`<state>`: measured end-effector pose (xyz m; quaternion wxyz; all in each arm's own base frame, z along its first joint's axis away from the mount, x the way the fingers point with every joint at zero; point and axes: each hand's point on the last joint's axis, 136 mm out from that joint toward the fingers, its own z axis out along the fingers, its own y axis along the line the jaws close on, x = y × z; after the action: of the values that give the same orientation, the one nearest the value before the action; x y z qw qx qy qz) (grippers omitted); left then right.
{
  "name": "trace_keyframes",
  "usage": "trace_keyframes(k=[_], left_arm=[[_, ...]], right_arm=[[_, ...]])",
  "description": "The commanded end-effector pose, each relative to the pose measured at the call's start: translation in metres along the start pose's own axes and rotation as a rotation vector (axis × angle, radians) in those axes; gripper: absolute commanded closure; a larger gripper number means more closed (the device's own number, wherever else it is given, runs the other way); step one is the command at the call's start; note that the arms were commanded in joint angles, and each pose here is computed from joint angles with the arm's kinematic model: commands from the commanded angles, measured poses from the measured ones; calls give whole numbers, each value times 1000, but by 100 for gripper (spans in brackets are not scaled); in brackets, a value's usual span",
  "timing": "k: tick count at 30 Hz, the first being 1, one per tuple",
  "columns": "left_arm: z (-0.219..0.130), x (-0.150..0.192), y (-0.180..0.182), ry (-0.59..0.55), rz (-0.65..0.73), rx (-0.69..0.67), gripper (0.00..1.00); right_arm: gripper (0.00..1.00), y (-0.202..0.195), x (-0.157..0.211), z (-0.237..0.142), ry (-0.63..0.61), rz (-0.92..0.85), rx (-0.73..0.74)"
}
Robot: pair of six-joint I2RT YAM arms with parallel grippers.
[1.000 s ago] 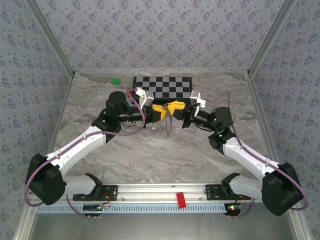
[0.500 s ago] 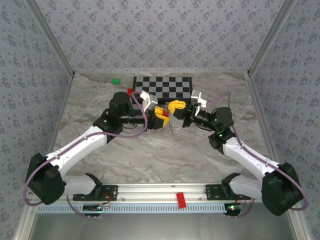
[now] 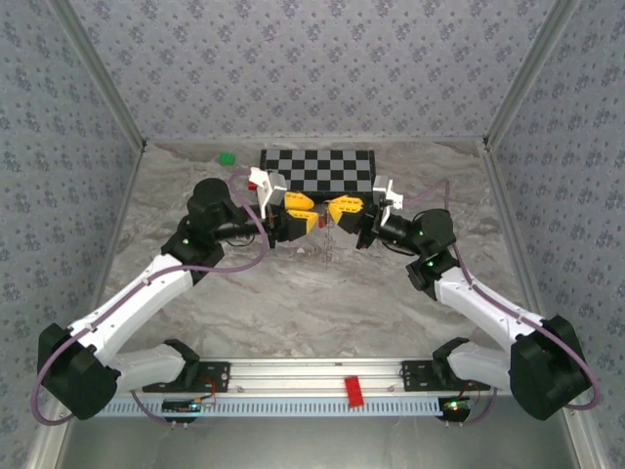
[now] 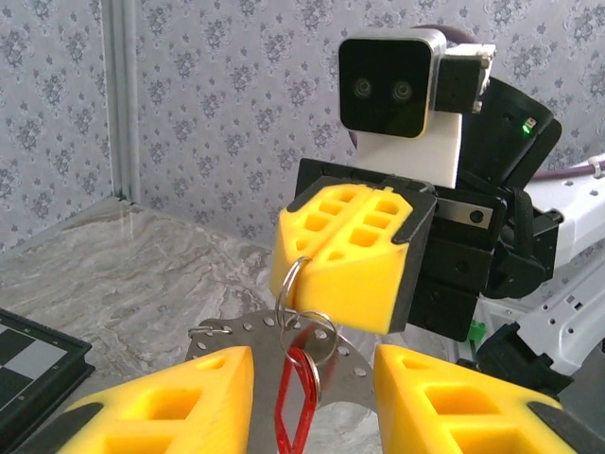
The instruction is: Put the keys on the keyring
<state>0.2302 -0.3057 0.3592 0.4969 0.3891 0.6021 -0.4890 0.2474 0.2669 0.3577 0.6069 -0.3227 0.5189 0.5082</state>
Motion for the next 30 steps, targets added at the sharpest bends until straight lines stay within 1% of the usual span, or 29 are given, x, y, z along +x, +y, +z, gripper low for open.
trace_keyframes(k=[1, 10, 12, 14, 24, 30], left_arm=[[2, -23, 1, -56, 7, 4, 63], [8, -27, 4, -73, -14, 33, 64], [8, -28, 4, -77, -16, 37, 67], [10, -30, 4, -81, -17, 48, 67], [14, -21, 0, -46, -36, 97, 70], [15, -15, -1, -32, -47, 113, 70]], right_arm=[[100, 9, -13, 1, -41, -28, -42], [100, 14, -14, 3, -32, -29, -69], [100, 15, -12, 4, -28, -28, -75], [100, 15, -12, 4, -27, -26, -76], [100, 14, -14, 4, -34, -34, -68], [100, 12, -15, 4, -42, -36, -60]])
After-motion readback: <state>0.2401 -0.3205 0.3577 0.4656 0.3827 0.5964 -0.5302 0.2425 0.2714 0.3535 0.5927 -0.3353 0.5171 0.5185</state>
